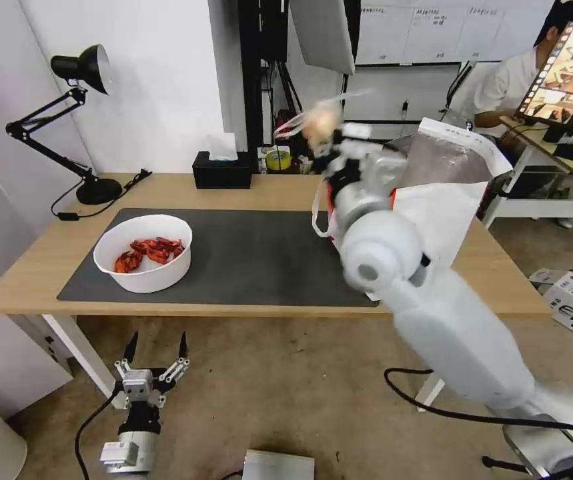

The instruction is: Pick up the trash from the table and place it into the takeout bag.

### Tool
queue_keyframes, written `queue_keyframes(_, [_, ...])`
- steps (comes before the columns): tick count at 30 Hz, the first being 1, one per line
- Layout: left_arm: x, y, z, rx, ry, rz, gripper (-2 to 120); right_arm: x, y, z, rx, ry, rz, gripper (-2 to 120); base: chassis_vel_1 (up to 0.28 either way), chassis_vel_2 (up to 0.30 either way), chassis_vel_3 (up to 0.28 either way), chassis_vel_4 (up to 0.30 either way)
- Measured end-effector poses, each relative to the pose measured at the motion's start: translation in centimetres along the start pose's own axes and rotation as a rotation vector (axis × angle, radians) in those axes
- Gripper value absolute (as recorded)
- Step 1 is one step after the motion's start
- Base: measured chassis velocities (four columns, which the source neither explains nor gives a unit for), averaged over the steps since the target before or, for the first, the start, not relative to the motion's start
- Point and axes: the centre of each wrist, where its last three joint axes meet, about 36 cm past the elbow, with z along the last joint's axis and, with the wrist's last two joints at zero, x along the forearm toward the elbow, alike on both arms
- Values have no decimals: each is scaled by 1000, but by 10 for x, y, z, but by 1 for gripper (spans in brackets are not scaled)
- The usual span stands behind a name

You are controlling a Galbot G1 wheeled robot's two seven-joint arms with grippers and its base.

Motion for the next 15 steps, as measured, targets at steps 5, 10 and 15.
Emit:
queue_keyframes(5, [0,-2,0,1,1,3,100,-13,-19,-10,-53,22,108,0,0,0,0,0])
queue_keyframes(10, [1,-4,1,1,5,8,100,-24,-43,-15,-90,65,222,0,0,0,0,0])
queue_keyframes(15, [1,-9,2,5,8,16,100,-26,-51,-8,-95,101,259,0,0,0,0,0])
